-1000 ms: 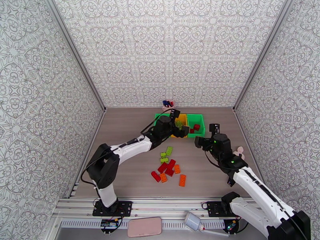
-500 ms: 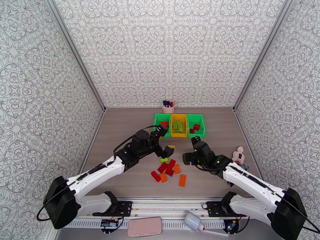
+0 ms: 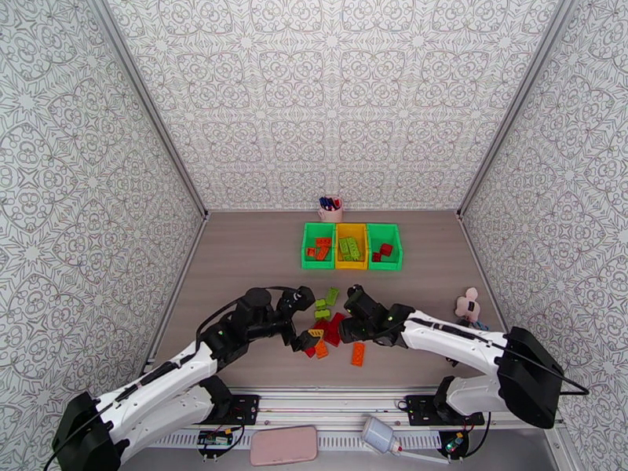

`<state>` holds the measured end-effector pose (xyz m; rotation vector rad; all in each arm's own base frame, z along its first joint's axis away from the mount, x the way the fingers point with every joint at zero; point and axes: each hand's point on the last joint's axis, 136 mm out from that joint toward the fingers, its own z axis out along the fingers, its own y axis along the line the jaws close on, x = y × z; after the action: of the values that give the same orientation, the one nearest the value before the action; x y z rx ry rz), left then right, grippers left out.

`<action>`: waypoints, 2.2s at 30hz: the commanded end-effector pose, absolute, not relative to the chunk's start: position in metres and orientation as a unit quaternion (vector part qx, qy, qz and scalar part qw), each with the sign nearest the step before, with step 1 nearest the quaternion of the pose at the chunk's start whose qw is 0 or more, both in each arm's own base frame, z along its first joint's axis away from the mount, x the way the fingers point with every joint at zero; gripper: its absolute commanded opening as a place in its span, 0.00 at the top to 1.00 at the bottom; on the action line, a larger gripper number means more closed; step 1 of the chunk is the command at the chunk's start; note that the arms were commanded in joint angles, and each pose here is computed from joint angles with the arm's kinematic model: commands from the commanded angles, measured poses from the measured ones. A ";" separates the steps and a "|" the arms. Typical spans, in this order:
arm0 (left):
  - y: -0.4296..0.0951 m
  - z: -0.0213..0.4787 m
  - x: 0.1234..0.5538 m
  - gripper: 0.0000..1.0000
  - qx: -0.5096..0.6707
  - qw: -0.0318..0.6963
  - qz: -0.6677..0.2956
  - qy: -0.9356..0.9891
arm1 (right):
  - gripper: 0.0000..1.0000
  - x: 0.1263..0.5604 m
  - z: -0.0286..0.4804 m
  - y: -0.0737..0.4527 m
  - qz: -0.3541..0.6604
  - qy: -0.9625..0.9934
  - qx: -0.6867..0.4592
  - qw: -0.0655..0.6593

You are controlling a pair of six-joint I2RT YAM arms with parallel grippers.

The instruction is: Sort the legos into containers by color

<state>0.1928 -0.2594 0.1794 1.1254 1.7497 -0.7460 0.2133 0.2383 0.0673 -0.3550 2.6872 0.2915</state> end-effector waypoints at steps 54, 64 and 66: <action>-0.236 0.184 0.196 0.00 0.397 0.507 -0.260 0.719 | 0.78 0.362 0.170 0.287 0.135 0.911 -0.128 0.368; -0.231 0.182 0.201 0.00 0.387 0.510 -0.249 0.727 | 0.79 0.441 0.182 0.305 0.131 0.906 -0.117 0.386; -0.230 0.181 0.202 0.00 0.386 0.510 -0.246 0.728 | 0.79 0.454 0.182 0.308 0.133 0.905 -0.113 0.388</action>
<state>0.1986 -0.2341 0.1834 0.9532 1.7482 -0.6106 0.4381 0.3035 0.1760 -0.2739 2.3182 0.3270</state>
